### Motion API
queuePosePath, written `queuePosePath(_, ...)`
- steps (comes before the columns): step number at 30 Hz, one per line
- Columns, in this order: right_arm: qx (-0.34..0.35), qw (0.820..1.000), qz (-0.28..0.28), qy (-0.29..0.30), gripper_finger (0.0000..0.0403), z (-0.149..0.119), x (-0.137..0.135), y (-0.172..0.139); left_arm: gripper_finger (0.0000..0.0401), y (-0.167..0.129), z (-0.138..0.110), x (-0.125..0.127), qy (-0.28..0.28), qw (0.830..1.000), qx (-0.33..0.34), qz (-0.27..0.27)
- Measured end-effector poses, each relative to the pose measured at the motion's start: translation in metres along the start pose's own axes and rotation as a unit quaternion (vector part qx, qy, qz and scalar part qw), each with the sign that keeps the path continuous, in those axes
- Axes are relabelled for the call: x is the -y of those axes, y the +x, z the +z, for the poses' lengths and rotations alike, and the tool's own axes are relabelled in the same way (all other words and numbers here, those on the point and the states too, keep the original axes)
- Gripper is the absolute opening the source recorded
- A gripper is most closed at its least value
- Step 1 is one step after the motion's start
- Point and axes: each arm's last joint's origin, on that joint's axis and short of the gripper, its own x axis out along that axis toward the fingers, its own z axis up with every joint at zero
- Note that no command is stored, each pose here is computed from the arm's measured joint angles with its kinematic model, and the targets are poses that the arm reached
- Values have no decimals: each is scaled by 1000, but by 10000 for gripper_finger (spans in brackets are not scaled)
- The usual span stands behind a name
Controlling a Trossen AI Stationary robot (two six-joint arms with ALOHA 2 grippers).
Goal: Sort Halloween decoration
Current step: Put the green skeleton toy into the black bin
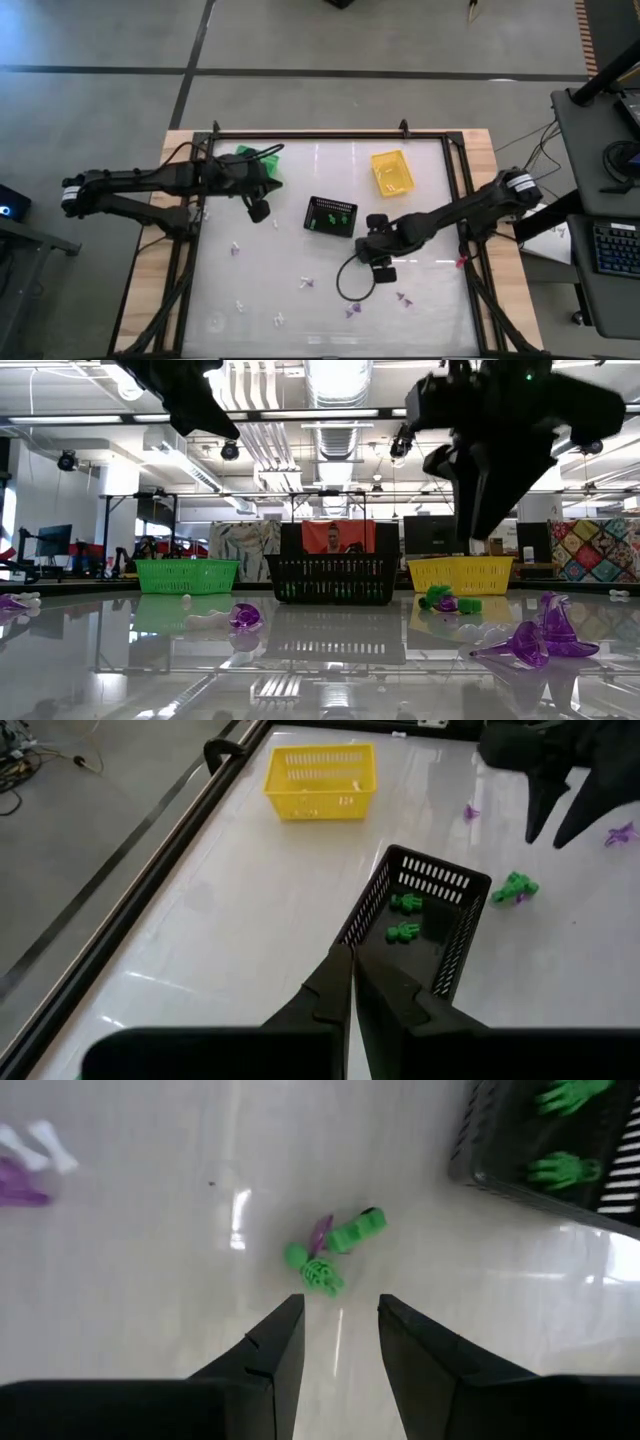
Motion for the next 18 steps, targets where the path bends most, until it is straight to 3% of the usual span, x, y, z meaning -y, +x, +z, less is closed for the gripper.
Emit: queuePosePath(18, -59, 997, -5, -43, 170, 8, -6, 42, 0, 1, -3, 0, 1, 1000, -7, 0)
